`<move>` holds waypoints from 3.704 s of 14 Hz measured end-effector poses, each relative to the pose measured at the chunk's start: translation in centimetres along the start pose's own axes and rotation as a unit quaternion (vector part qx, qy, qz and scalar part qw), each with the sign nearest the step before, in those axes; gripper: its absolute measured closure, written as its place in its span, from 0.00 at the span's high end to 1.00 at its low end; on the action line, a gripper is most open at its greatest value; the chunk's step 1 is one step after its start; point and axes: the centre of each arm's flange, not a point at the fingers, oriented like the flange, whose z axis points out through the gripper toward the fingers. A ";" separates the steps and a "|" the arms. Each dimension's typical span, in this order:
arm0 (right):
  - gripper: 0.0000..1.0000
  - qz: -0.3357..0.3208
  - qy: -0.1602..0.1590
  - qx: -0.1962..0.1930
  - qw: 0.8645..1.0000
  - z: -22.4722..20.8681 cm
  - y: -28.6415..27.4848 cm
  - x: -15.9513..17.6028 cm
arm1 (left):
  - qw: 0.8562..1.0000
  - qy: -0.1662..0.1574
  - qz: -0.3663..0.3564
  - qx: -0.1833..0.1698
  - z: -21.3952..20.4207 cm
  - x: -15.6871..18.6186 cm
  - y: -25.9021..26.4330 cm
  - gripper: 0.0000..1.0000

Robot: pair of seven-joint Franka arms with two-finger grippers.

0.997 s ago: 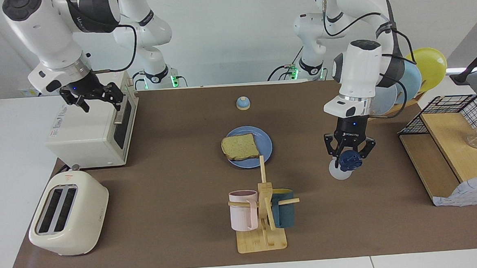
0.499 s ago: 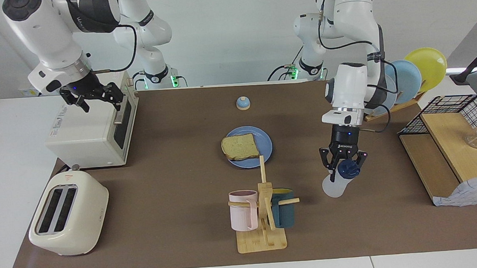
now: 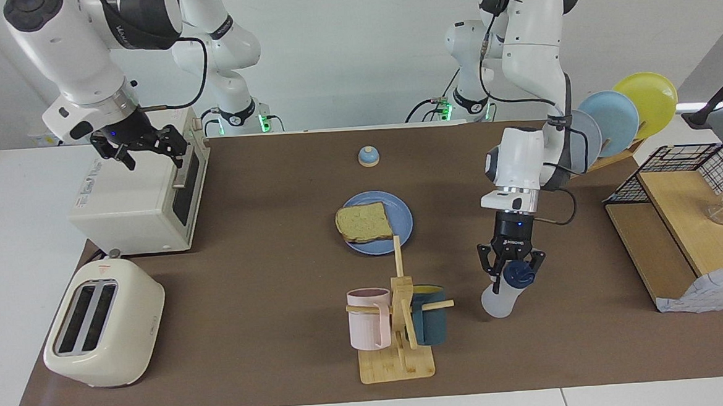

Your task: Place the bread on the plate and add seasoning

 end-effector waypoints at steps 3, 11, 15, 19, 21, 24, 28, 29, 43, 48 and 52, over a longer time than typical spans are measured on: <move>1.00 0.000 0.000 0.000 1.000 0.0 0.0 0.0 | 1.000 -0.002 0.022 0.000 0.8 -1.1 -0.2 0.41; 1.00 0.000 0.000 0.000 1.000 0.0 0.0 0.0 | 1.000 -0.004 0.029 0.000 1.0 -1.4 -0.2 0.63; 1.00 0.000 0.000 0.000 1.000 0.0 0.0 0.0 | 1.000 -0.004 0.029 0.000 1.1 -1.4 -0.2 0.84; 1.00 0.000 0.000 0.000 1.000 0.0 0.0 0.0 | 1.000 -0.010 0.026 0.004 1.0 -2.0 -0.9 1.00; 1.00 0.000 0.000 0.000 1.000 0.0 0.0 0.0 | 1.000 -0.009 0.025 0.008 -0.3 -2.2 -1.4 1.00; 1.00 0.000 0.000 0.000 1.000 0.0 0.0 0.0 | 0.999 -0.019 0.033 0.002 -5.1 -2.8 -0.1 1.00; 1.00 0.000 0.000 0.000 1.000 0.0 0.0 0.0 | 0.989 -0.137 0.040 -0.025 -11.6 -1.6 7.9 1.00; 1.00 0.000 0.000 0.000 1.000 0.0 0.0 0.0 | 0.986 -0.162 0.032 -0.024 -13.4 0.1 9.7 1.00; 1.00 0.000 0.000 0.000 1.000 0.0 0.0 0.0 | 0.911 -0.407 0.065 0.028 -31.1 18.2 -10.3 1.00; 1.00 0.000 0.000 0.000 1.000 0.0 0.0 0.0 | 0.911 -0.406 0.074 0.026 -31.5 18.4 -10.2 1.00; 1.00 0.000 0.000 0.000 1.000 0.0 0.0 0.0 | 0.917 -0.394 0.054 0.039 -32.4 19.2 -10.1 1.00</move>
